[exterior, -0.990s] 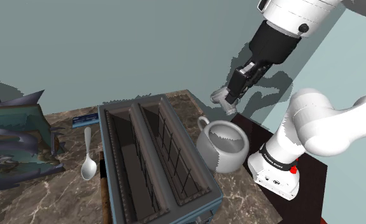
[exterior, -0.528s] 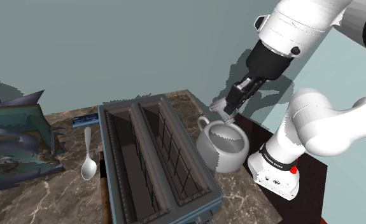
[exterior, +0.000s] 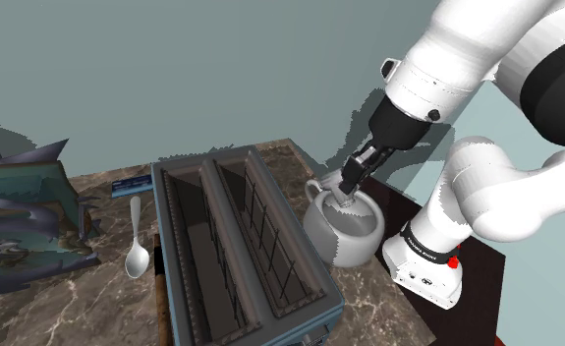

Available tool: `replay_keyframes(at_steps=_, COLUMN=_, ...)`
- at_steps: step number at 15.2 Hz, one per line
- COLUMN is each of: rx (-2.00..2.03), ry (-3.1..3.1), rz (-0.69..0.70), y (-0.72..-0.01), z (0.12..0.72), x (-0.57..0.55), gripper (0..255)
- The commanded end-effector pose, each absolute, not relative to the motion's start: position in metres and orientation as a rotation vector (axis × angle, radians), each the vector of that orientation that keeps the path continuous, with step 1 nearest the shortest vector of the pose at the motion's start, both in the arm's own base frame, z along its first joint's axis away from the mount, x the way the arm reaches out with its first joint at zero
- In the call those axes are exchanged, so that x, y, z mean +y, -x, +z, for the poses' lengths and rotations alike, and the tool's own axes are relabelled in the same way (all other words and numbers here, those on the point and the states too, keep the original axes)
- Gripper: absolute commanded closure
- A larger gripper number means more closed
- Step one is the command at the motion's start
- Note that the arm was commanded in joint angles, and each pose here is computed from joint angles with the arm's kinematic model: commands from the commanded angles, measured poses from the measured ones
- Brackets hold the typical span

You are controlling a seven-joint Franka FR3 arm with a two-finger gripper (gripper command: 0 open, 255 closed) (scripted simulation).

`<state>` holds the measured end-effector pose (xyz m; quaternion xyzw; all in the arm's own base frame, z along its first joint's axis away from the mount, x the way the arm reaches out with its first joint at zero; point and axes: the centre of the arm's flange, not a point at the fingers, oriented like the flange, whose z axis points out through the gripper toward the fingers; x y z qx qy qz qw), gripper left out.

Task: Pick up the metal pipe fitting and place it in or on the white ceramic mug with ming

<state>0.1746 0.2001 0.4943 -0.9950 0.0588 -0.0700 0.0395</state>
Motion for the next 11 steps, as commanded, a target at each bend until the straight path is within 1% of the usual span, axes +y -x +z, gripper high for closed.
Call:
replay_keyframes(at_steps=1, rx=0.180, ry=3.049, rz=-0.215, y=-0.1761, z=0.4836, x=0.2004, gripper=255)
replay_keyframes(at_steps=9, rx=0.180, ry=3.049, rz=-0.215, y=-0.1761, z=0.4836, x=0.2004, gripper=255)
replay_keyframes(at_steps=10, rx=0.180, ry=3.049, rz=-0.215, y=-0.1761, z=0.4836, x=0.2004, gripper=0)
replay_keyframes(at_steps=11, rx=0.180, ry=3.049, rz=-0.215, y=-0.1761, z=0.4836, x=0.2004, gripper=0)
